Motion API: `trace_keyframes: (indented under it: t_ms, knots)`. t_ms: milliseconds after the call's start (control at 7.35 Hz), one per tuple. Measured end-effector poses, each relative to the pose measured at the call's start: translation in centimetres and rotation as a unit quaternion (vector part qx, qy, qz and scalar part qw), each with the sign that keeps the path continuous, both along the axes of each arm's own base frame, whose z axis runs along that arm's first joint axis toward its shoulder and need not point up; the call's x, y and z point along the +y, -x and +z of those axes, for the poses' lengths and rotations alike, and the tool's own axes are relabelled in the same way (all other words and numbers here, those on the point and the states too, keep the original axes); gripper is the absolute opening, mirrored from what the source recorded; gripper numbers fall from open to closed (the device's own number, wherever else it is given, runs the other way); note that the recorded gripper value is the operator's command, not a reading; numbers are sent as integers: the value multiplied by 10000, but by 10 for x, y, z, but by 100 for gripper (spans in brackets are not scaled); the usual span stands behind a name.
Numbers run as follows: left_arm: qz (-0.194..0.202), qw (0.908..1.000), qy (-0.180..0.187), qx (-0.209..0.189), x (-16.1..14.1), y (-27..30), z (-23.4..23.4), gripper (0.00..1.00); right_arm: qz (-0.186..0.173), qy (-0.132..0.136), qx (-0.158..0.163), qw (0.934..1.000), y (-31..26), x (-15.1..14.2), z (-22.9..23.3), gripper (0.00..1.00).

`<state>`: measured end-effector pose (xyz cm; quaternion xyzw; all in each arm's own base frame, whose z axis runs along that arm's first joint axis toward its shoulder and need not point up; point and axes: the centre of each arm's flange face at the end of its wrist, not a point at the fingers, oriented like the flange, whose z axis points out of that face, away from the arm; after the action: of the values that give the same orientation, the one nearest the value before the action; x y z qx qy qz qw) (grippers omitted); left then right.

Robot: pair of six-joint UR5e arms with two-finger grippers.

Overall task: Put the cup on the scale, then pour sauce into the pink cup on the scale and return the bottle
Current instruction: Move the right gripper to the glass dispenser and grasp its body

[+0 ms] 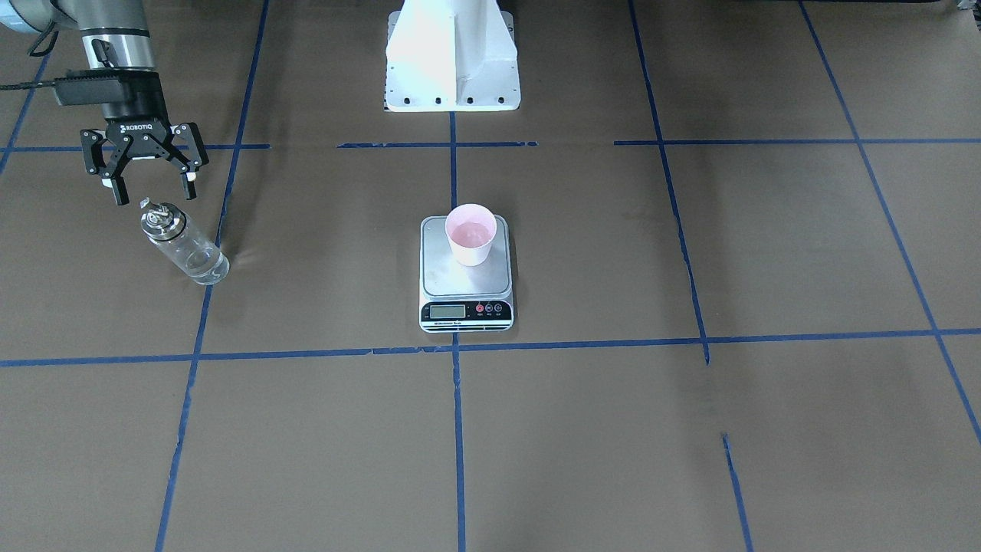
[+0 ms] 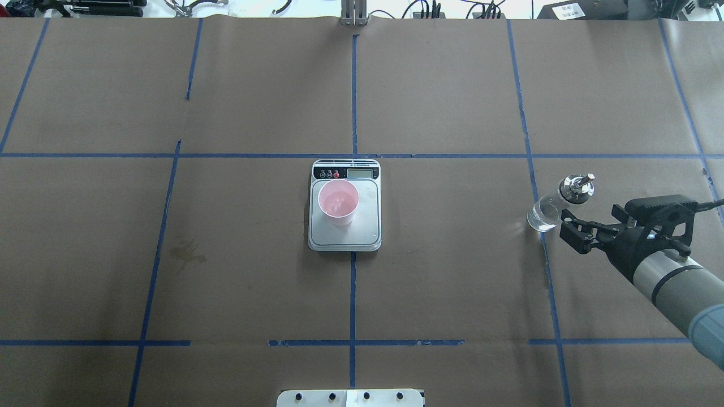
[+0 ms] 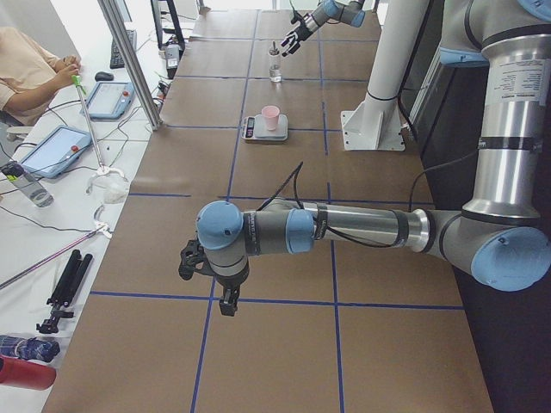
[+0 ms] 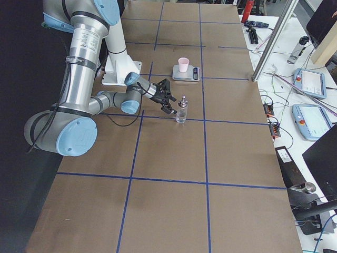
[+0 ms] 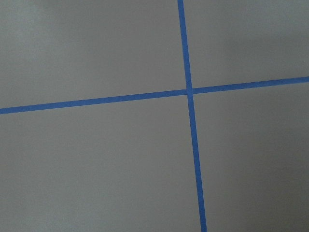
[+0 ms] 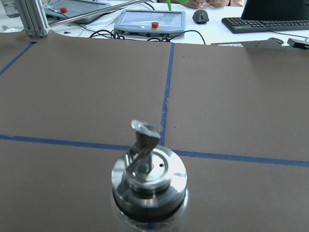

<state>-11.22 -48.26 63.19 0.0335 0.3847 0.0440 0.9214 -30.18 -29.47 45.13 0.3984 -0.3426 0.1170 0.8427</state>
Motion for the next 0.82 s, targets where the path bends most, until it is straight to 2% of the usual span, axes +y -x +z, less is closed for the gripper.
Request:
trace_keyframes:
  t_ms: [272, 816]
  knots:
    - [4, 10000, 28, 3, 5, -1, 3, 100, 160, -148, 55, 9997, 25, -6, 14, 100]
    - [5, 10000, 21, 2, 6, -1, 3, 100, 278, -272, 181, 9991, 59, -10, 33, 100]
